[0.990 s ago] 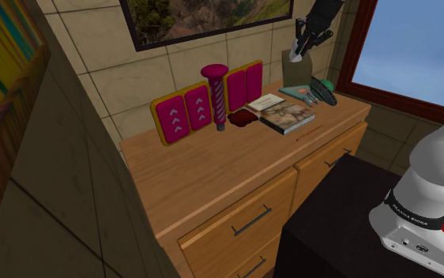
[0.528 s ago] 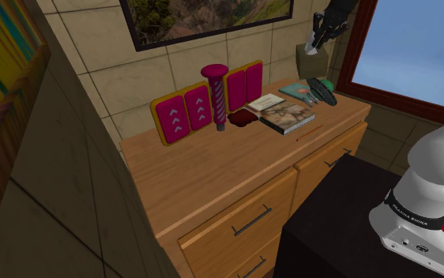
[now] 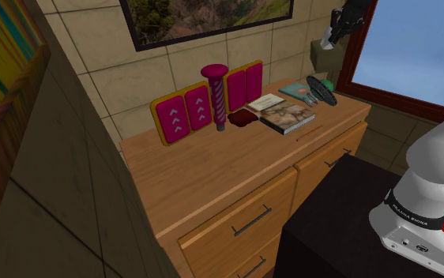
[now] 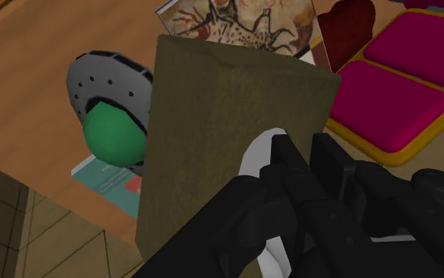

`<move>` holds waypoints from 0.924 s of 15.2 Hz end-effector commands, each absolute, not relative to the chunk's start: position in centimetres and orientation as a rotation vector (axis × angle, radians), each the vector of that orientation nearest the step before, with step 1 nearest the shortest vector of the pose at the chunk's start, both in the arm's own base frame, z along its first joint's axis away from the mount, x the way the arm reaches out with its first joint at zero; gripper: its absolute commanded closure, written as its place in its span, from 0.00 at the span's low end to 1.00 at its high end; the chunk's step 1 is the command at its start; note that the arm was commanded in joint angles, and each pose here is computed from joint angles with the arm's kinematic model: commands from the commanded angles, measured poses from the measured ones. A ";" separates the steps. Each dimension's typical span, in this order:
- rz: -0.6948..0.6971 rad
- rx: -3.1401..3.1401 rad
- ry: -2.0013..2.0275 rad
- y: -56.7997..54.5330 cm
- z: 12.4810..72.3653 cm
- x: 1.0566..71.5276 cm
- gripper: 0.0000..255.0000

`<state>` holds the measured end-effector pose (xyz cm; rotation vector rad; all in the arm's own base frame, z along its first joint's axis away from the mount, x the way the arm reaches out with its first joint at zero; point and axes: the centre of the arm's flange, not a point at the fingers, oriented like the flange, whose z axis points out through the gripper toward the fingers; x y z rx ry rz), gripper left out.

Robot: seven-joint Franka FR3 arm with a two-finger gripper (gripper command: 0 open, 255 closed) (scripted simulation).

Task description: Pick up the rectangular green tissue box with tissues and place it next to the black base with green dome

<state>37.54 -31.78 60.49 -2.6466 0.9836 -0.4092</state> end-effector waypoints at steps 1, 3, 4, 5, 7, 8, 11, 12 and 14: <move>-0.409 -2.648 0.981 -34.4 60.5 37.2 1.00; -0.409 -2.648 0.981 -37.0 60.5 36.8 1.00; -0.409 -2.648 0.981 -38.3 60.5 36.7 1.00; -0.409 -2.648 0.981 -39.6 60.5 36.5 1.00; -0.409 -2.648 0.981 -42.3 60.5 36.1 1.00; -0.409 -2.648 0.981 -43.6 60.5 35.9 1.00; -0.409 -2.648 0.981 -47.5 60.5 35.4 1.00; -0.409 -2.648 0.981 -48.8 60.5 35.2 1.00; -0.409 -2.648 0.981 -51.4 60.5 34.8 1.00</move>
